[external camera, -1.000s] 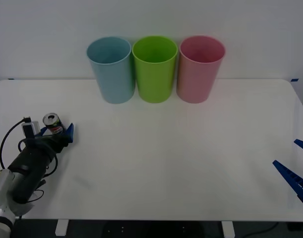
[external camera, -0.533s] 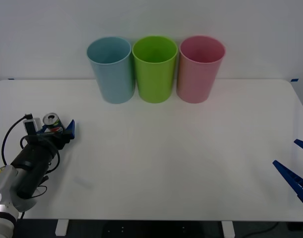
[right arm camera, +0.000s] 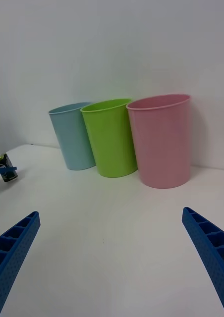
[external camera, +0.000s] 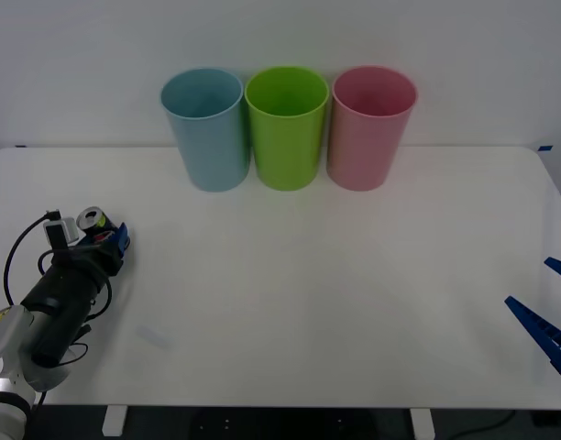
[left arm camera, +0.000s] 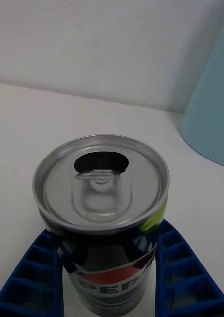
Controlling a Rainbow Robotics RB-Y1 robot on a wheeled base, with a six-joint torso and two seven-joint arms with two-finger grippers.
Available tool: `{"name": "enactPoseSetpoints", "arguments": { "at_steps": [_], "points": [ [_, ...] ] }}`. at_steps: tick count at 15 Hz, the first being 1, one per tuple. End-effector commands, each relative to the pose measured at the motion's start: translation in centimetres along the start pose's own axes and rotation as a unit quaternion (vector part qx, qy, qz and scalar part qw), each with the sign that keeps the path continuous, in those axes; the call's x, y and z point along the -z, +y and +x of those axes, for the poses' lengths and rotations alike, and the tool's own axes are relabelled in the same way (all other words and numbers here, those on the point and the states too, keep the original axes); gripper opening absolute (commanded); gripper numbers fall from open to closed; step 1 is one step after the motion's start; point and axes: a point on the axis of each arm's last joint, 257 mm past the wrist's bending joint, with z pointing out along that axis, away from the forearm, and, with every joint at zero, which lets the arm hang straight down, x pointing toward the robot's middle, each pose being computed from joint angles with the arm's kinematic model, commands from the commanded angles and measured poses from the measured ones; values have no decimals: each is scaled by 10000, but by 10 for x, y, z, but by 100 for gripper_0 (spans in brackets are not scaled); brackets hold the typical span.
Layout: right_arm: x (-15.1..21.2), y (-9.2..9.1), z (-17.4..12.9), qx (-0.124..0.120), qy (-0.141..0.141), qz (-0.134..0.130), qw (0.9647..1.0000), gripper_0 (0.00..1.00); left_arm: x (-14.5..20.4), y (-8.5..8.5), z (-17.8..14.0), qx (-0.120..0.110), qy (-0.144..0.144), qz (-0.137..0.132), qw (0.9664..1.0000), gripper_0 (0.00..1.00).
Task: Grasp the object on the table and drop it into the matching bin: aluminum can to the light blue bin, PET bottle to the pink bin.
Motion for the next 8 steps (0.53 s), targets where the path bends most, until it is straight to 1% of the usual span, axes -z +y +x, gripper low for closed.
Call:
{"name": "enactPoseSetpoints", "arguments": {
  "at_steps": [1, 5, 7, 8],
  "points": [
    [0, 0, 0, 0, 0, 0, 10000, 100, 0, -1, 1, 12, 6, 20, 10000, 0],
    [0, 0, 0, 0, 0, 0, 10000, 100, 1, -1, -4, 14, -44, 26, 10000, 0],
    [0, 0, 0, 0, 0, 0, 10000, 100, 6, -3, -13, -7, -154, 59, 9999, 0],
    [0, 0, 0, 0, 0, 0, 10000, 100, 10, -6, -19, -8, -234, 120, 9997, 0]
  ]
}}
